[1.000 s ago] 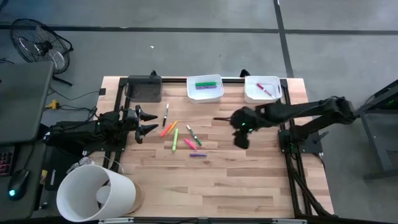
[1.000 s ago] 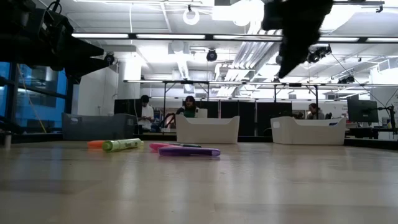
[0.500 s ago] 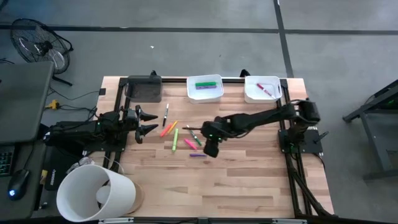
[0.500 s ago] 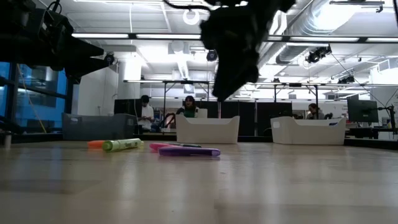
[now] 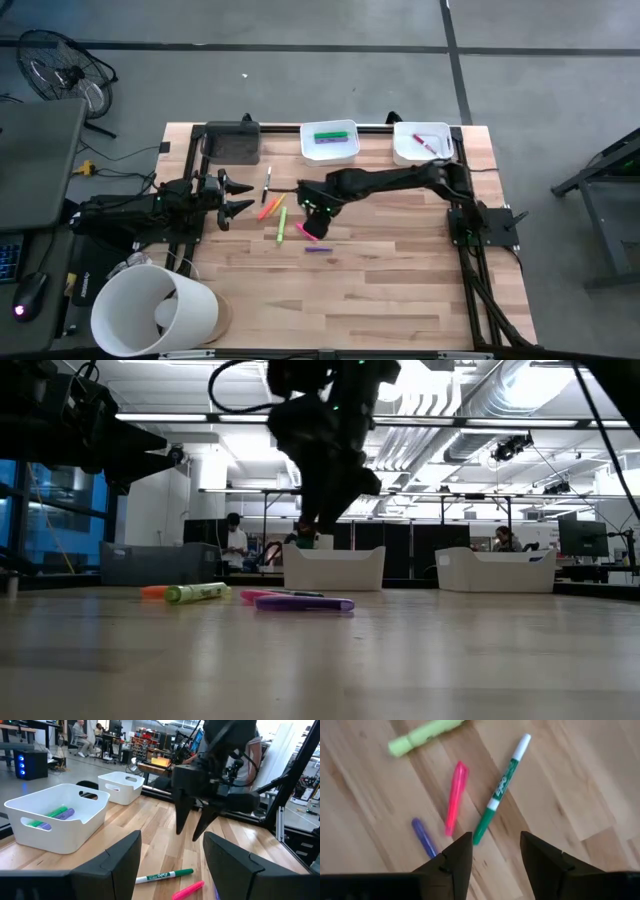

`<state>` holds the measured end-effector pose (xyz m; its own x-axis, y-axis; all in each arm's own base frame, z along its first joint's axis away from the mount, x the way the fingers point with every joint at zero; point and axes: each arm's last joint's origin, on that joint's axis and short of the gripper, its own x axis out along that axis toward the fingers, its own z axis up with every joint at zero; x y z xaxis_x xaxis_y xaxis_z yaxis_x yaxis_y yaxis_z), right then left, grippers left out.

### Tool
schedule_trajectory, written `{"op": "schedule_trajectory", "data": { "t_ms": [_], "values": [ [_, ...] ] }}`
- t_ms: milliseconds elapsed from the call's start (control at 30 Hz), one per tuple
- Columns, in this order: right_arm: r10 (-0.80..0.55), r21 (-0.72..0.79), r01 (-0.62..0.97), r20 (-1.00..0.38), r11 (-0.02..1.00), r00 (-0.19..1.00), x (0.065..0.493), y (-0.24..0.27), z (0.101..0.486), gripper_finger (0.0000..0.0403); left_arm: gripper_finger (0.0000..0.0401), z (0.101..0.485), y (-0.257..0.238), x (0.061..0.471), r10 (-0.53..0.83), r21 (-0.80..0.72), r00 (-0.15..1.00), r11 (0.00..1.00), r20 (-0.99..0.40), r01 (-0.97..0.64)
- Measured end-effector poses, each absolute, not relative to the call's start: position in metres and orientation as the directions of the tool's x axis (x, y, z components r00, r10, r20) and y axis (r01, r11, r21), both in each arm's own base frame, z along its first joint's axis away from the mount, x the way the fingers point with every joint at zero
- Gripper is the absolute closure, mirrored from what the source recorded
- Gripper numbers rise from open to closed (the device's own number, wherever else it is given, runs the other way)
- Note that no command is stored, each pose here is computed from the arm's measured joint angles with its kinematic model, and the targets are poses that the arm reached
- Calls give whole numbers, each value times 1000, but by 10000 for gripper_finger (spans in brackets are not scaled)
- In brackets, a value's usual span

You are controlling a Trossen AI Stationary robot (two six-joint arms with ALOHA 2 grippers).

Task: Pick & Place Markers
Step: Put the green marker pen into the right white bin

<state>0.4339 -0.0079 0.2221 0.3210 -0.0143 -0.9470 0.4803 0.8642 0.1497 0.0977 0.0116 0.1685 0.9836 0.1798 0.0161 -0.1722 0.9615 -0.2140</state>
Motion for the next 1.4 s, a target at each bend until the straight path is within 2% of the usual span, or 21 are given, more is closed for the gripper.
{"op": "schedule_trajectory", "data": {
  "t_ms": [300, 467, 633, 833, 1167, 1400],
  "values": [
    [13, 170, 544, -960, 822, 280, 458, -18, 197, 194, 190, 168, 12, 98, 180, -214, 984, 961, 16, -172],
    [-27, 117, 541, -968, 833, 250, 468, -19, 182, 174, 190, 168, 12, 98, 180, -214, 984, 962, 16, -172],
    [-77, 52, 563, -976, 825, 204, 472, -22, 172, 165, 190, 168, 12, 98, 180, -214, 984, 961, 16, -172],
    [-81, 53, 597, -977, 801, 197, 474, -24, 165, 152, 190, 168, 12, 98, 180, -214, 984, 962, 16, -172],
    [-151, -12, 590, -971, 807, 187, 475, -25, 162, 150, 190, 168, 12, 98, 180, -214, 984, 962, 16, -172],
    [-149, -15, 611, -974, 792, 169, 478, -16, 146, 150, 190, 168, 12, 98, 180, -214, 984, 961, 16, -172]
  ]
}}
